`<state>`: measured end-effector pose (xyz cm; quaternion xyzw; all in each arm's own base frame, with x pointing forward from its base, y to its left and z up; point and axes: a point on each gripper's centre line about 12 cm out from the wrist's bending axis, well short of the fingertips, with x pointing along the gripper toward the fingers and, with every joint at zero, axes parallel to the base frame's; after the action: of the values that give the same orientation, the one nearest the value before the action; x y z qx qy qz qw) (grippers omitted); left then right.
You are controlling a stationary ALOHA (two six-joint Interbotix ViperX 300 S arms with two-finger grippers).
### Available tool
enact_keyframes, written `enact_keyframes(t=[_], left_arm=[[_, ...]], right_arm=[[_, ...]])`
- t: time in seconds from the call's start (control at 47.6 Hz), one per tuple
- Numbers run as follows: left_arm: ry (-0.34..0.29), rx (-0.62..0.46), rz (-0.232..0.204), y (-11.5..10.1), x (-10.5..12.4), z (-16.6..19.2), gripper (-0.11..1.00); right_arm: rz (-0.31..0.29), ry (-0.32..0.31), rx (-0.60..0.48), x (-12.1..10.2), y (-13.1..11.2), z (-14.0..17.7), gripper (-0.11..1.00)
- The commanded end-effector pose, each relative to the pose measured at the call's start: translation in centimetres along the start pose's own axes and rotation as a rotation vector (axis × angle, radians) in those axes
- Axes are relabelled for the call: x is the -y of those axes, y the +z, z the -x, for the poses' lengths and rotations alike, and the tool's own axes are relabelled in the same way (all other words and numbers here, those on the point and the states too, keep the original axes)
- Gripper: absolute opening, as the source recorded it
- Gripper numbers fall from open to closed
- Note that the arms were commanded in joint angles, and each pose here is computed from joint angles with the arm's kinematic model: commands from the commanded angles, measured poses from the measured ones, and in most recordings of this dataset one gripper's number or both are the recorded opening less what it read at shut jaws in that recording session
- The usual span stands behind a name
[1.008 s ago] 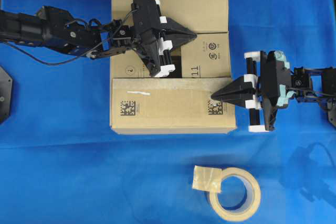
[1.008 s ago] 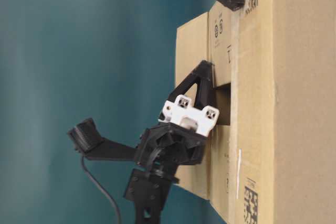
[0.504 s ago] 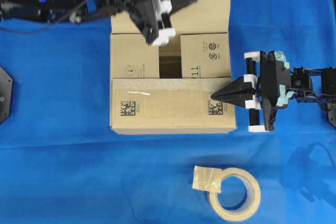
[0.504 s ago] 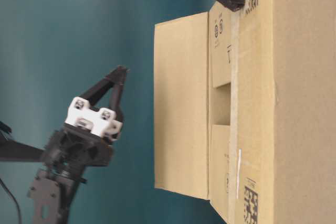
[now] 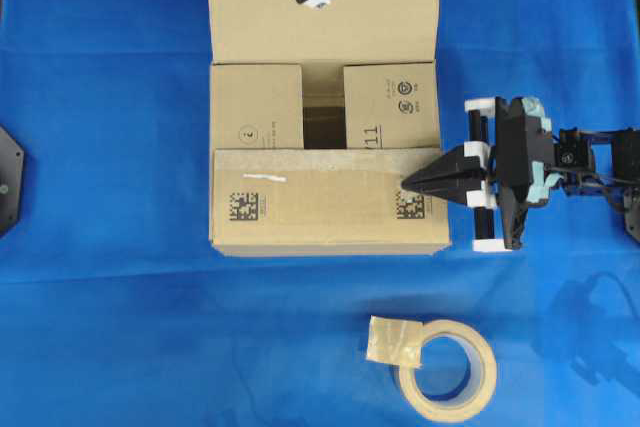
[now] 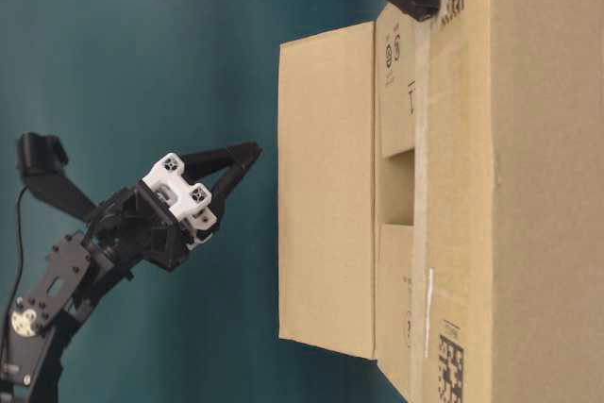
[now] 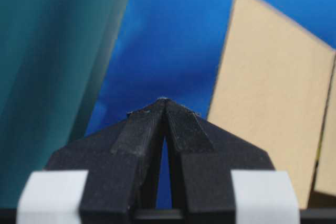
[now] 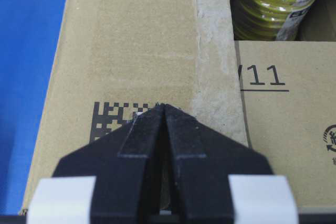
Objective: Close the cardboard box.
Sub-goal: 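Raise the left gripper off the box and move it behind the back flap, then fold the back flap forward over the box with the left gripper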
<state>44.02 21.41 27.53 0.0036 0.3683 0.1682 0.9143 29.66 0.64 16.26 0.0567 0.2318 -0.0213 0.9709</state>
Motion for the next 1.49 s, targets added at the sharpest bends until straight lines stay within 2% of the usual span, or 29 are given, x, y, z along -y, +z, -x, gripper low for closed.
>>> enact_keyframes(t=[0.0, 0.294, 0.672, 0.987, 1.175, 1.469], left_arm=[[0.014, -0.015, 0.016, 1.3, -1.5, 0.9, 0.0], [0.0, -0.176, 0.04, -1.1, -2.6, -1.1, 0.0], [-0.021, -0.231, 0.035, -1.4, -2.0, -0.8, 0.0], [-0.066, -0.245, -0.014, -0.7, 1.0, 0.1, 0.0], [-0.094, -0.226, -0.039, 0.0, 3.2, 1.9, 0.0], [-0.139, -0.222, -0.041, -0.9, 6.8, 4.2, 0.0]], right_arm=[[-0.005, -0.002, 0.014, 0.0, 0.5, 0.0, 0.0], [-0.003, -0.002, 0.014, 0.0, 0.5, 0.0, 0.0], [-0.002, -0.002, 0.017, 0.0, 0.5, 0.0, 0.0], [-0.002, -0.002, 0.022, 0.0, 0.6, 0.0, 0.0], [-0.003, -0.003, 0.023, 0.1, 0.6, 0.0, 0.0], [0.0, -0.001, 0.023, 0.0, 0.6, 0.0, 0.0]])
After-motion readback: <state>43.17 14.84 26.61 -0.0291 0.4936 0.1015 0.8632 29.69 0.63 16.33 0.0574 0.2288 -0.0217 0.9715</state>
